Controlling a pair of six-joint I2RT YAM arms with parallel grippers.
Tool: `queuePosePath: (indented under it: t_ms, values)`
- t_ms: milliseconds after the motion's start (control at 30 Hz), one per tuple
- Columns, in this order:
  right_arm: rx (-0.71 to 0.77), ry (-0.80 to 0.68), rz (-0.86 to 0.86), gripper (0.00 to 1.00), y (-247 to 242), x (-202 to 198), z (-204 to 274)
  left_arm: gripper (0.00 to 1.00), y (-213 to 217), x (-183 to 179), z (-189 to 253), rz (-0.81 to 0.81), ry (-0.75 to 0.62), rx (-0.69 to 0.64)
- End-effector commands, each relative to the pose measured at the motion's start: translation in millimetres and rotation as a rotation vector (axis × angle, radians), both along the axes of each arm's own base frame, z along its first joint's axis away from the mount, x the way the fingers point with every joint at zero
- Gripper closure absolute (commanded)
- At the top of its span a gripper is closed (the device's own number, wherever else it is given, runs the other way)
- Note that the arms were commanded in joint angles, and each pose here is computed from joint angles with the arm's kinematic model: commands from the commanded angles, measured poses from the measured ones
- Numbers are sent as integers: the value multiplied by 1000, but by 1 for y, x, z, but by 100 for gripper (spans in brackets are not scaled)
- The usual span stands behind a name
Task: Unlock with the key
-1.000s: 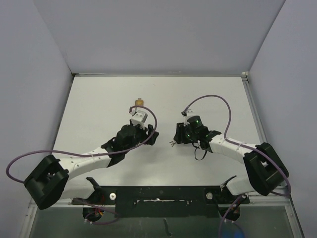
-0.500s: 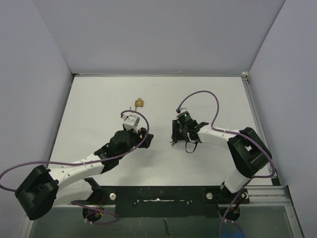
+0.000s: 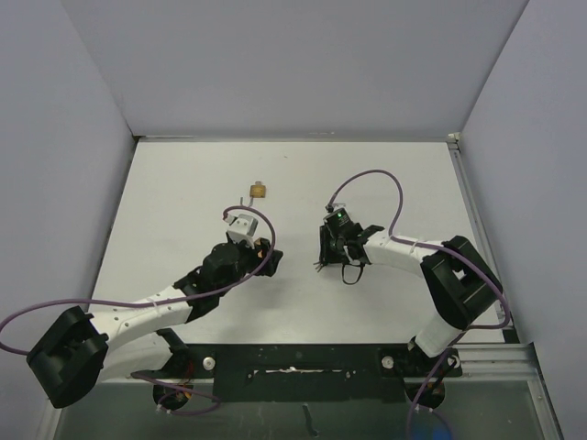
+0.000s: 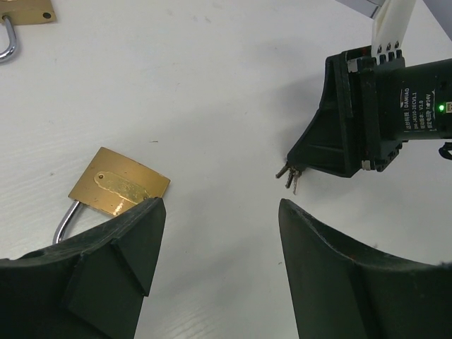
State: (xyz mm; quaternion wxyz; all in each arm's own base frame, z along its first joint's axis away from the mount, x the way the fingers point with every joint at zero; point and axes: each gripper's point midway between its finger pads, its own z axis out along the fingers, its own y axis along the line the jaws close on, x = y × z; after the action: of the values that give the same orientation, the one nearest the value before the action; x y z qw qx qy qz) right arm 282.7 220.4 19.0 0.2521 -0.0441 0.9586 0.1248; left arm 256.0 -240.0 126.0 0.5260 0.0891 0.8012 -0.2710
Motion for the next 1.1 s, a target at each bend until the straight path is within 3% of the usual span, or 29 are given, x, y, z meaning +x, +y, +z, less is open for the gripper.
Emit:
queuePosePath:
  t_ms: [0,433,567,867,1067]
  values:
    - [13,-30,-17,71,9,11,10,36,1,3,15,14,-45,-35]
    - [2,-11,-18,89,9,12,1,36,5,0,9,22,-37,-28]
    - [0,-8,-19,100,9,11,-2,36,7,0,7,25,-34,-26]
    - [126,-97,-23,100,13,19,21,36,6,0,6,23,-38,-30]
    - [200,-127,-37,100,6,25,41,36,-7,-6,18,-55,-112,-112]
